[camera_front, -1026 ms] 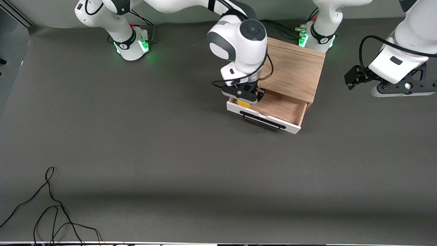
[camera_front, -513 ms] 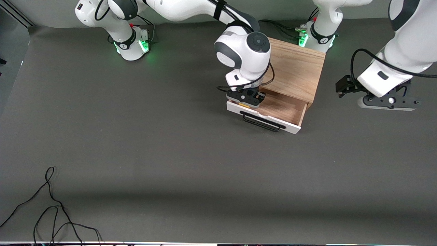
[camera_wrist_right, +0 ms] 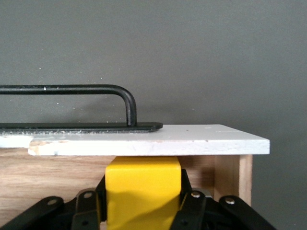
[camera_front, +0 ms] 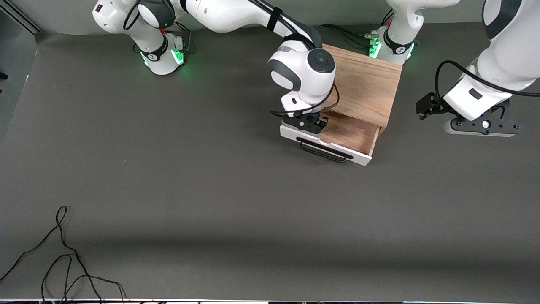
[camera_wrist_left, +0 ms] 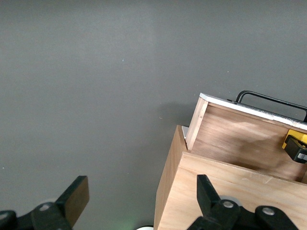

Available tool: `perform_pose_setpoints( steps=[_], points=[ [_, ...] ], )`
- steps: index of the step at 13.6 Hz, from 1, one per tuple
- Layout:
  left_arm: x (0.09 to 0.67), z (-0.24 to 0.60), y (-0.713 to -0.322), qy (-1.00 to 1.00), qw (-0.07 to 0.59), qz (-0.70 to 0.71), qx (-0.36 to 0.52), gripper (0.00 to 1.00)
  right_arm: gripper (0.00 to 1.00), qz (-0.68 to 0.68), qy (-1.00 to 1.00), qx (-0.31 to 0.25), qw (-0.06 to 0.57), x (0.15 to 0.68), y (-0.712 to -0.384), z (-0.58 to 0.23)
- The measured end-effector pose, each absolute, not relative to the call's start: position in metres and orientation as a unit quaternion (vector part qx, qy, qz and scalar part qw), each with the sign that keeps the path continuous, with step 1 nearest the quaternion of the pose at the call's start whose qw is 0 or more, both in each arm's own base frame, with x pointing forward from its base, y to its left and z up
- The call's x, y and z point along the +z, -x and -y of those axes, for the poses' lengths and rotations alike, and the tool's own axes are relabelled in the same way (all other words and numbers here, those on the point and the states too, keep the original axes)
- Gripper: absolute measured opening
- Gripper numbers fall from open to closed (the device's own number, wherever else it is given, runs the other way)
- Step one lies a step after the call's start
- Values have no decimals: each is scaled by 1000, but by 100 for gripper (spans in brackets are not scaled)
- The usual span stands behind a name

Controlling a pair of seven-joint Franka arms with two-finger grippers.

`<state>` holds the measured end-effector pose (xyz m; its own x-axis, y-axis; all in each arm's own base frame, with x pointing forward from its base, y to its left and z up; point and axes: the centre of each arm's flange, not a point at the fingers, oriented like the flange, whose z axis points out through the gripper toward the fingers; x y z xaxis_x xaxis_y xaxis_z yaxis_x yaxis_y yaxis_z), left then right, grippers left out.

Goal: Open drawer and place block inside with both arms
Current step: 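Lower the cube into the drawer and open the right gripper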

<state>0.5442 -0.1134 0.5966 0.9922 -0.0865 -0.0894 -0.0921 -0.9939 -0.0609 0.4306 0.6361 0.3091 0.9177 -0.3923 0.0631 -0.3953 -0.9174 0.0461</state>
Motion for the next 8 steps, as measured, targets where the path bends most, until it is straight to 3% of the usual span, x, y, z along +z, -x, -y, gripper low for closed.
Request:
perform_pose_setpoints(
  steps=[2, 3, 6, 8],
  points=[
    [597, 108, -545, 998, 32, -40, 44, 100, 59, 201, -979, 27, 26, 312, -431, -637],
    [597, 104, -546, 998, 32, -37, 44, 100, 65, 201, -979, 28, 25, 313, -431, -638],
    [597, 102, -547, 998, 32, -35, 44, 100, 95, 203, -979, 28, 20, 323, -432, -639],
    [597, 101, -547, 998, 32, -35, 44, 100, 100, 211, -977, 23, 22, 348, -437, -633]
  ],
)
